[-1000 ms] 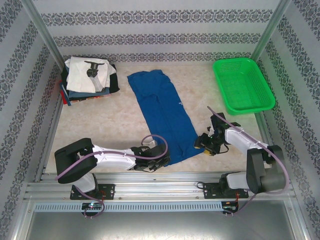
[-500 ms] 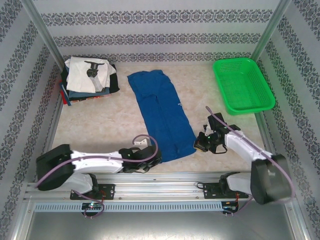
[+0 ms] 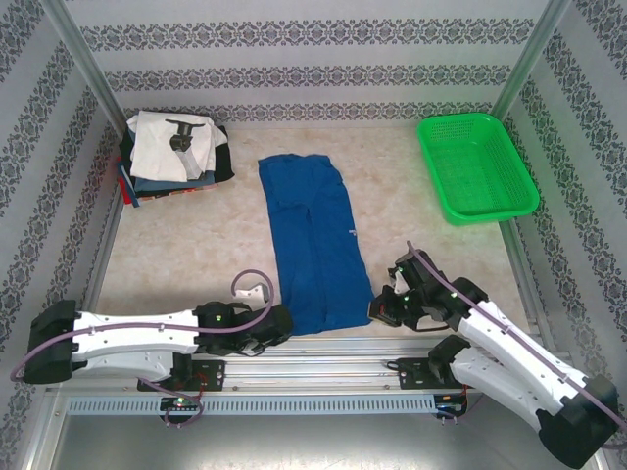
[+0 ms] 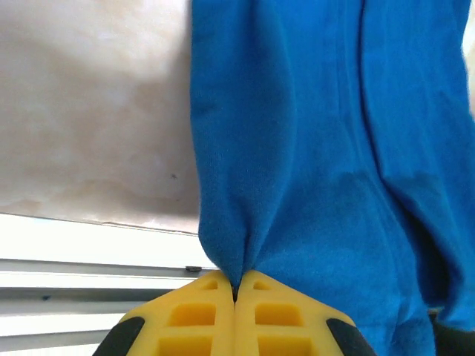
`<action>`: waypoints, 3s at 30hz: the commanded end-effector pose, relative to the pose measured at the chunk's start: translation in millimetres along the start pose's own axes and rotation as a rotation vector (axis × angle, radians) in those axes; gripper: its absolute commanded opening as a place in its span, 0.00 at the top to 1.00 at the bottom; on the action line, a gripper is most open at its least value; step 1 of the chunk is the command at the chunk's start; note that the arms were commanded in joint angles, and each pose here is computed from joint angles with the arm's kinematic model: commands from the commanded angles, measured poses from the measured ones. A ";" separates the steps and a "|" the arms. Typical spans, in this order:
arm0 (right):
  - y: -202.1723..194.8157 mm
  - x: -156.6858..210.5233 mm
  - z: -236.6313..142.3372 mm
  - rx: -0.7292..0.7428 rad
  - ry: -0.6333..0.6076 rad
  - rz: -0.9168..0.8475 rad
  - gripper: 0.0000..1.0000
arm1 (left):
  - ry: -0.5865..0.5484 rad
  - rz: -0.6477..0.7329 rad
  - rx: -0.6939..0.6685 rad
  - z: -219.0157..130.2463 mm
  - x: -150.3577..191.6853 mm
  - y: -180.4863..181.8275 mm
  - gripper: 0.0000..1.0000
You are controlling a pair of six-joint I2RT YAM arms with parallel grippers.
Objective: Fold and stack the t-shirts
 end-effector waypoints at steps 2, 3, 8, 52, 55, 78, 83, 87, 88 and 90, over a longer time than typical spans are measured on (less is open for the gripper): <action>-4.3 2.9 -6.5 0.061 -0.029 0.057 1.00 | -0.097 -0.024 -0.092 -22.7 -20.7 25.5 1.00; -0.5 0.8 -8.5 0.061 -0.037 0.045 1.00 | -0.122 -0.036 -0.083 -25.6 -26.9 26.8 1.00; 33.0 -15.2 -22.1 0.083 -0.064 -0.055 1.00 | -0.182 -0.044 -0.006 -41.5 -58.1 4.7 1.00; 159.2 -323.8 28.3 -0.132 -0.141 0.032 0.54 | -0.114 -0.113 0.248 63.7 -321.0 -69.1 0.52; 168.9 -330.1 2.3 -0.171 -0.164 0.011 0.50 | -0.165 -0.115 0.266 50.0 -337.4 -76.1 0.45; 43.6 -165.2 49.3 -0.138 0.019 0.009 0.45 | 0.090 -0.159 0.059 58.4 -121.8 12.9 0.35; 36.4 -158.2 66.1 -0.117 0.050 0.005 0.44 | 0.032 -0.194 0.085 74.1 -128.7 11.3 0.35; 29.9 -158.8 76.4 -0.107 0.058 0.020 0.44 | -0.010 -0.196 0.094 85.2 -139.6 5.8 0.36; 29.7 -159.4 77.6 -0.109 0.060 0.023 0.44 | -0.011 -0.200 0.095 87.9 -140.9 4.9 0.36; 29.0 -160.2 80.8 -0.107 0.061 0.024 0.44 | -0.017 -0.202 0.100 93.5 -143.4 2.8 0.38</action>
Point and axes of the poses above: each hand's point on the last joint's axis, 136 mm out from that joint toward the fingers, its own z axis out along the fingers, its own y axis along the line the jaws close on, x = y × z, the point moved 2 cm from there along -z, back along the fingers, and after that the axes turned 7 degrees about z, right-handed, at the moved point
